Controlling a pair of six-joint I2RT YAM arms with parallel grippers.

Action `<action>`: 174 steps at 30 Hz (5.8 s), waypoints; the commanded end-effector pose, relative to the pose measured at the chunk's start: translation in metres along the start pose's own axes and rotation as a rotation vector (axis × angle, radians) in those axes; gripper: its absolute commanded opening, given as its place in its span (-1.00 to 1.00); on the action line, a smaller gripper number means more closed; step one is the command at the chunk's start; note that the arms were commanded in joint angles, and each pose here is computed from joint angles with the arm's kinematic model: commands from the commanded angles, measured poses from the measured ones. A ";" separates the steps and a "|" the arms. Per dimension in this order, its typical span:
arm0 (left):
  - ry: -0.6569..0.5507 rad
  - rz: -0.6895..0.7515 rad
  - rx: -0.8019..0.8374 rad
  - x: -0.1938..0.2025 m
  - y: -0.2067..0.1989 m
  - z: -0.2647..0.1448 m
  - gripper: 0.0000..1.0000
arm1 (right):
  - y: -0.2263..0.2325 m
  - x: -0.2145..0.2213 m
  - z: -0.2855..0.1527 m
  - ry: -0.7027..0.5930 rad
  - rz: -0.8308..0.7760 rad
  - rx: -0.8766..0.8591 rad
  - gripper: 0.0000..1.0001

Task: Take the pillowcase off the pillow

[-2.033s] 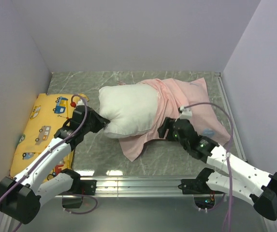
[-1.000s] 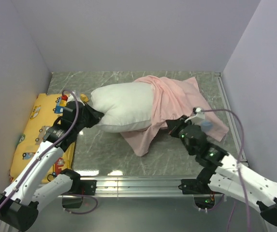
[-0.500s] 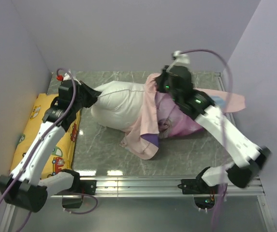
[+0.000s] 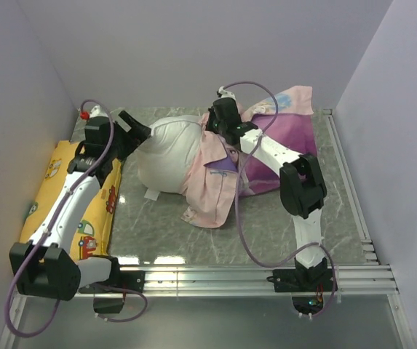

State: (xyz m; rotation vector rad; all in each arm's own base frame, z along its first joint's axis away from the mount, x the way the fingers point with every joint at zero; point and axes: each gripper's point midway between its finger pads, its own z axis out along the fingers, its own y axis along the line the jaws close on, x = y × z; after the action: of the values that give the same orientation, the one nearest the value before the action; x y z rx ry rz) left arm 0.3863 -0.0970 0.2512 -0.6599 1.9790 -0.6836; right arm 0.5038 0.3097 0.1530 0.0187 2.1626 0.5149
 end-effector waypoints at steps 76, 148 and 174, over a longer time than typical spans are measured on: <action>0.035 0.080 0.022 0.073 0.000 -0.014 -0.99 | -0.068 0.044 -0.176 -0.094 -0.085 0.150 0.67; 0.149 0.202 -0.112 0.111 0.005 0.118 -0.99 | -0.097 0.106 -0.220 -0.011 0.040 0.178 -0.27; 0.100 0.225 -0.141 0.080 0.000 0.099 -0.99 | -0.150 -0.041 -0.111 0.041 0.030 0.512 -0.94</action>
State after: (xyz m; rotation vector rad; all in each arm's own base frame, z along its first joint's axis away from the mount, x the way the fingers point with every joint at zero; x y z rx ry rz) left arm 0.4565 -0.1878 0.1820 -0.4795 2.0432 -0.5474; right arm 0.4774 0.1665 0.1712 0.2173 2.2983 0.0393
